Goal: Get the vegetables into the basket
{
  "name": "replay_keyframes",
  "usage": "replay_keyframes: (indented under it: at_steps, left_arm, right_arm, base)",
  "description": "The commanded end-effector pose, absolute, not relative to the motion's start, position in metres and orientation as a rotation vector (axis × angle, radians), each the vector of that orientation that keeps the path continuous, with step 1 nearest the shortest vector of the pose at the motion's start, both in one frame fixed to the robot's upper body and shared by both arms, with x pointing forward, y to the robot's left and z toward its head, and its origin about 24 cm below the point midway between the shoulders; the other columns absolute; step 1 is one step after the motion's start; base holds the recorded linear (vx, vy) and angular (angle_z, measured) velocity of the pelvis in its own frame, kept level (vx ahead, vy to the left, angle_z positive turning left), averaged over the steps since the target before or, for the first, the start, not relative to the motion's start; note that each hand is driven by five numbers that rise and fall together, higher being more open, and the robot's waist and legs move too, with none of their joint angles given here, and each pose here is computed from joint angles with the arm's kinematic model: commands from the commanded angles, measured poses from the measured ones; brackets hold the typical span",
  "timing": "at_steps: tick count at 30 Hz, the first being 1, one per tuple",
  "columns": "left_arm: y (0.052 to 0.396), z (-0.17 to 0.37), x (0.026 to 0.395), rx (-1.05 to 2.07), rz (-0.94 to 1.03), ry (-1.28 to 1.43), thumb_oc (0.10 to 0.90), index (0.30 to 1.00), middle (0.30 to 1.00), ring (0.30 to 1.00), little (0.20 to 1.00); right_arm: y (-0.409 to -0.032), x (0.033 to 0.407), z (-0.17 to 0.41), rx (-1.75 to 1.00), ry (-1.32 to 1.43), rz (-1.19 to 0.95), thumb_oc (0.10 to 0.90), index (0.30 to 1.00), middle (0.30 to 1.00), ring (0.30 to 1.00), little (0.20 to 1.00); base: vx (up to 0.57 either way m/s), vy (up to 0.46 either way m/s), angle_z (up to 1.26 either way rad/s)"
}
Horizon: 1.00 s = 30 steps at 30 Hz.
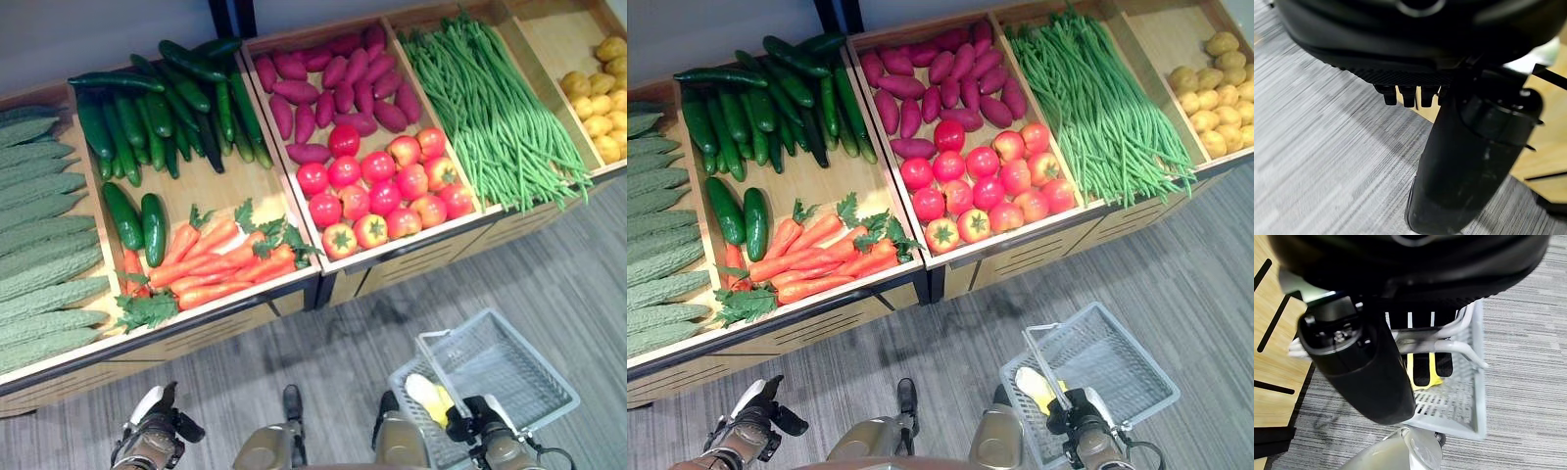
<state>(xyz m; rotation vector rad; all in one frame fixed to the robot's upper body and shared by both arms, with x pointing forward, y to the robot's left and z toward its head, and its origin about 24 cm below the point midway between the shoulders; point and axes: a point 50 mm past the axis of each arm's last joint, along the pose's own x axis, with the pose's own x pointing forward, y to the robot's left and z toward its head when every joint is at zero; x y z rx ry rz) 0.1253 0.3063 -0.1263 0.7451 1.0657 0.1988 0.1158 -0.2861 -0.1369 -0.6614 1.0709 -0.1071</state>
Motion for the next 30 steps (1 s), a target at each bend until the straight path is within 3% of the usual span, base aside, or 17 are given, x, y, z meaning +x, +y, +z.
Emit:
replay_keyframes:
  at_steps: [1,19,20,22,26,28,30]
  left_arm:
    - [0.324,-0.122,0.111,0.685,0.352,1.078,0.9,1.0,1.0,1.0,1.0]
    - [0.332,-0.124,0.083,0.355,0.744,1.076,0.9,1.0,1.0,1.0,1.0]
    - [0.335,-0.126,0.061,0.162,0.974,1.067,0.9,1.0,1.0,1.0,1.0]
    - [0.336,-0.128,0.046,0.036,1.121,1.04,0.9,1.0,1.0,1.0,1.0]
    - [0.341,-0.121,-0.061,-0.089,1.558,1.216,0.9,1.0,1.0,1.0,1.0]
    - [0.343,-0.118,-0.068,-0.109,1.604,1.21,0.9,1.0,1.0,1.0,1.0]
    - [0.369,-0.102,-0.066,-0.08,1.702,1.111,0.9,1.0,1.0,1.0,1.0]
  right_arm:
    - [-0.295,0.121,-0.131,-0.673,1.03,-0.144,0.4,0.3,0.3,0.3,0.3]
    - [-0.287,0.111,-0.136,-0.656,1.044,-0.13,0.4,0.3,0.3,0.3,0.3]
    - [-0.286,0.101,-0.14,-0.648,1.078,-0.136,0.4,0.3,0.3,0.3,0.3]
    - [-0.284,0.093,-0.143,-0.638,1.114,-0.136,0.4,0.3,0.3,0.3,0.3]
    - [-0.284,0.072,-0.149,-0.631,1.188,-0.137,0.4,0.3,0.3,0.3,0.3]
    - [-0.284,0.072,-0.149,-0.629,1.184,-0.139,0.4,0.3,0.3,0.3,0.3]
    - [-0.285,0.072,-0.148,-0.642,1.173,-0.129,0.4,0.3,0.3,0.3,0.3]
  base:
    - [0.01,-0.102,0.09]
    - [-0.03,-0.145,0.13]
    - [0.0,-0.03,0.02]
    - [0.01,0.004,0.04]
    - [0.03,0.053,0.01]
    - [0.02,0.016,0.06]
    - [0.02,0.016,0.06]
